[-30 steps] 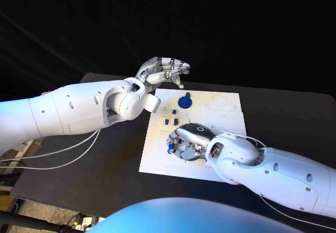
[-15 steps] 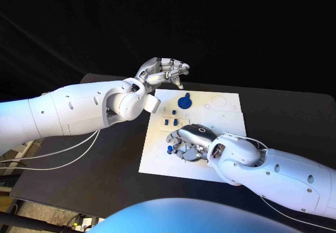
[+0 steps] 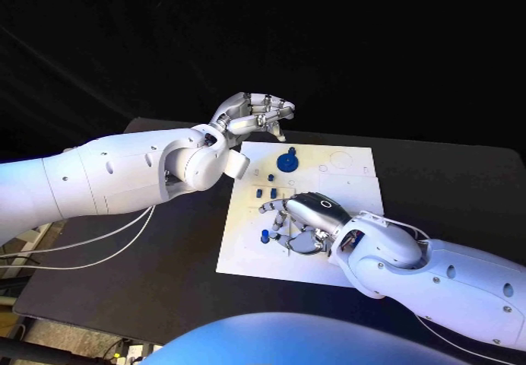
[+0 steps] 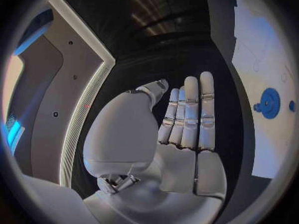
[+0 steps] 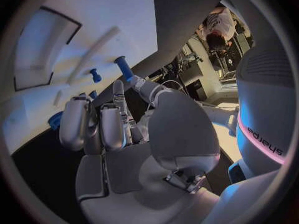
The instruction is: Assemble the parts on the task board
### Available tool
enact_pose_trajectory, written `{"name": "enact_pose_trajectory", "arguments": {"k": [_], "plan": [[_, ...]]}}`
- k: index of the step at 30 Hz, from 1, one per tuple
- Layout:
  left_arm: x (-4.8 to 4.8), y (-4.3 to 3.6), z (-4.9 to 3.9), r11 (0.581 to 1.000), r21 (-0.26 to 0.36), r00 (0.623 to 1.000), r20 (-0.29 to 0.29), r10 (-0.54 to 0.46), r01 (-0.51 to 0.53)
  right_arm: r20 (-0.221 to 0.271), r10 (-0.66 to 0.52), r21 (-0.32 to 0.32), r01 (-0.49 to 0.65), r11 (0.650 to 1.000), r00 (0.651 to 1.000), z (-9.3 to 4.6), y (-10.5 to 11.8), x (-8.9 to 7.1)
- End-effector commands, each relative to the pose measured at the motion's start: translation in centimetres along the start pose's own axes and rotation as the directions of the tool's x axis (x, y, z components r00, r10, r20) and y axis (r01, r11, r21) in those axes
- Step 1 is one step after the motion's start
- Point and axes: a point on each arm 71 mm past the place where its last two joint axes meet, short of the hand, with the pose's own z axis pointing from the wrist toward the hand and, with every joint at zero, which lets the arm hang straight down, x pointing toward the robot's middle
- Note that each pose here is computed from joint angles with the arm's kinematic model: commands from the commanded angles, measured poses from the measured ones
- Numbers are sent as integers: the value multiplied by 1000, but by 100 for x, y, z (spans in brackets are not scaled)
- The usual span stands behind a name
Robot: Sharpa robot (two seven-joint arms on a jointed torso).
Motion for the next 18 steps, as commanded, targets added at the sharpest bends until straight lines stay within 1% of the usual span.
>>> {"name": "enact_pose_trajectory", "arguments": {"k": [1, 2, 4, 6, 8, 11, 15, 18], "plan": [[15, -8, 2, 1000, 5, 1000, -17, -11, 11, 83, 113, 28, -116, 993, 990, -88, -75, -167], [10, -8, 0, 1000, 5, 1000, -16, -11, 11, 85, 152, 60, -157, 986, 985, -137, -141, -227], [-3, -9, -6, 1000, 4, 1000, -13, -9, 9, 80, 233, 134, -242, 961, 969, -252, -300, -344], [-15, -10, -12, 1000, 4, 1000, -10, -8, 8, 81, 289, 193, -300, 934, 954, -363, -432, -430], [-25, -11, -18, 1000, 4, 1000, -7, -6, 7, 86, 335, 256, -346, 903, 938, -506, -570, -509], [-40, -13, -26, 1000, 3, 1000, -4, -5, 5, 101, 377, 336, -388, 858, 921, -728, -737, -596], [-55, -13, -33, 1000, 2, 1000, -1, -3, 3, 113, 397, 411, -406, 816, 911, -948, -851, -642], [-60, -12, -37, 1000, 2, 1000, 0, -3, 3, 111, 394, 465, -398, 791, 913, -1086, -900, -643]]}}
